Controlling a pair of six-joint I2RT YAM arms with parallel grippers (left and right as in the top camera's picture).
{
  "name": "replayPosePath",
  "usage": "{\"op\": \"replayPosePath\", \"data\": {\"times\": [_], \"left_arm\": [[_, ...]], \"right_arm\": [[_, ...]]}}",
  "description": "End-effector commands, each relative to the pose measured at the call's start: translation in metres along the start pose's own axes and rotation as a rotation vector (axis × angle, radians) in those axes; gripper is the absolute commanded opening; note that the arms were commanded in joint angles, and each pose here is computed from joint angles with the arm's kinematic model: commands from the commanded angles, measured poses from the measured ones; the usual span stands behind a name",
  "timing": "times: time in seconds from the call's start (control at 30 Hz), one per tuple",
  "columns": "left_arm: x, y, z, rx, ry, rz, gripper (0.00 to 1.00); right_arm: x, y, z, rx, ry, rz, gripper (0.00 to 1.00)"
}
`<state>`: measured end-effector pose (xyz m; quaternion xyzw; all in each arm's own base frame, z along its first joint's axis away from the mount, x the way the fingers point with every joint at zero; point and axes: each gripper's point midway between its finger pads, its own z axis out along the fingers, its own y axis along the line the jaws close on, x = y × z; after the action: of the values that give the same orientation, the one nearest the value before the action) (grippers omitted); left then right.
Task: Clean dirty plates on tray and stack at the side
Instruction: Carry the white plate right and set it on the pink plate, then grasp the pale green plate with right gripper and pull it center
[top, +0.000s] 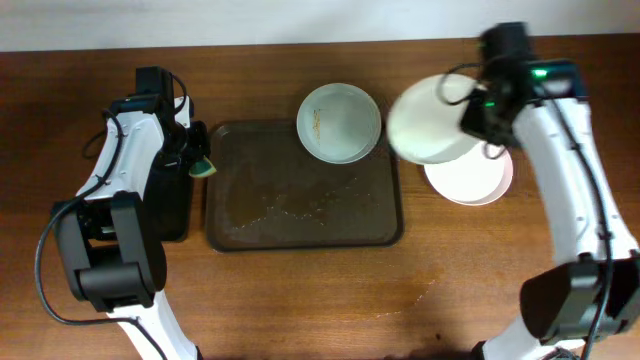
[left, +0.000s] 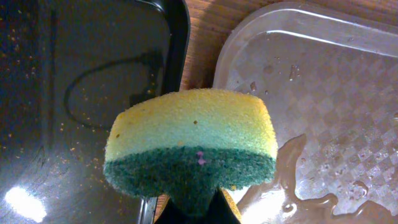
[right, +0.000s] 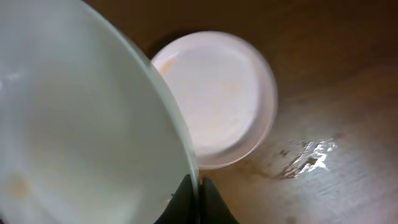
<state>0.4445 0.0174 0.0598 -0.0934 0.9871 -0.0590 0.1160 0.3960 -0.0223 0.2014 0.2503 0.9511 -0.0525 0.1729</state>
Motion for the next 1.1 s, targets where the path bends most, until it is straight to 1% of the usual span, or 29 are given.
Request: {"op": "replayPosePath", "data": {"times": [0.0,0.1,0.2,0.27,0.37,0.43,0.47,0.5,0.53,0.63,0.67,0.73,0.87,0.93,1.0,1.07], "left_arm": [[-0.009,0.000,-0.015,-0.003,-0.046,0.022,0.01],[-0.009,0.000,-0.015,-0.003,-0.046,0.022,0.00],[-0.010,-0.001,-0.015,-0.002,-0.047,0.022,0.01],[-0.010,-0.001,-0.015,-0.003,-0.047,0.022,0.01],[-0.010,-0.001,-0.015,-0.002,-0.049,0.023,0.01],[-0.010,-0.001,-0.015,-0.002,-0.049,0.023,0.00],[-0.010,-0.001,-0.015,-0.002,-0.049,0.022,0.01],[-0.010,-0.001,-0.015,-0.002,-0.049,0.022,0.00],[-0.010,-0.001,-0.015,-0.002,-0.049,0.022,0.01],[-0.010,-0.001,-0.015,-0.002,-0.050,0.023,0.01],[-0.010,-0.001,-0.015,-0.002,-0.050,0.023,0.00],[-0.010,-0.001,-0.015,-0.002,-0.050,0.023,0.01],[-0.012,-0.002,-0.015,0.003,-0.056,0.024,0.00],[-0.012,-0.002,-0.015,0.002,-0.056,0.024,0.01],[-0.012,-0.002,-0.015,0.002,-0.057,0.024,0.01],[-0.013,-0.001,-0.015,-0.003,-0.059,0.024,0.00]], "right_arm": [[-0.001,-0.043,0.026,0.030,0.045,0.102,0.04],[0.007,-0.067,0.063,0.061,0.067,0.160,0.04],[0.013,-0.074,0.097,0.060,0.047,0.186,0.04],[0.015,-0.073,0.113,0.051,0.018,0.191,0.04],[0.022,-0.074,0.124,0.050,0.015,0.191,0.06],[0.021,-0.074,0.124,0.050,0.014,0.191,0.37],[0.019,-0.073,0.123,0.047,0.011,0.192,0.47],[0.017,-0.069,0.119,0.027,0.015,0.191,0.49],[0.013,-0.061,0.112,-0.012,0.023,0.191,0.49],[-0.003,0.002,0.080,-0.244,0.016,0.135,0.48],[-0.003,0.028,0.072,-0.310,0.002,0.101,0.48],[0.006,0.070,0.062,-0.399,0.015,0.145,0.45],[0.025,0.132,0.077,-0.379,-0.034,0.144,0.43],[0.042,0.158,0.095,-0.382,-0.016,0.128,0.43],[0.053,0.171,0.113,-0.371,-0.001,0.116,0.40],[0.064,0.173,0.137,-0.335,0.034,0.145,0.31]]}}
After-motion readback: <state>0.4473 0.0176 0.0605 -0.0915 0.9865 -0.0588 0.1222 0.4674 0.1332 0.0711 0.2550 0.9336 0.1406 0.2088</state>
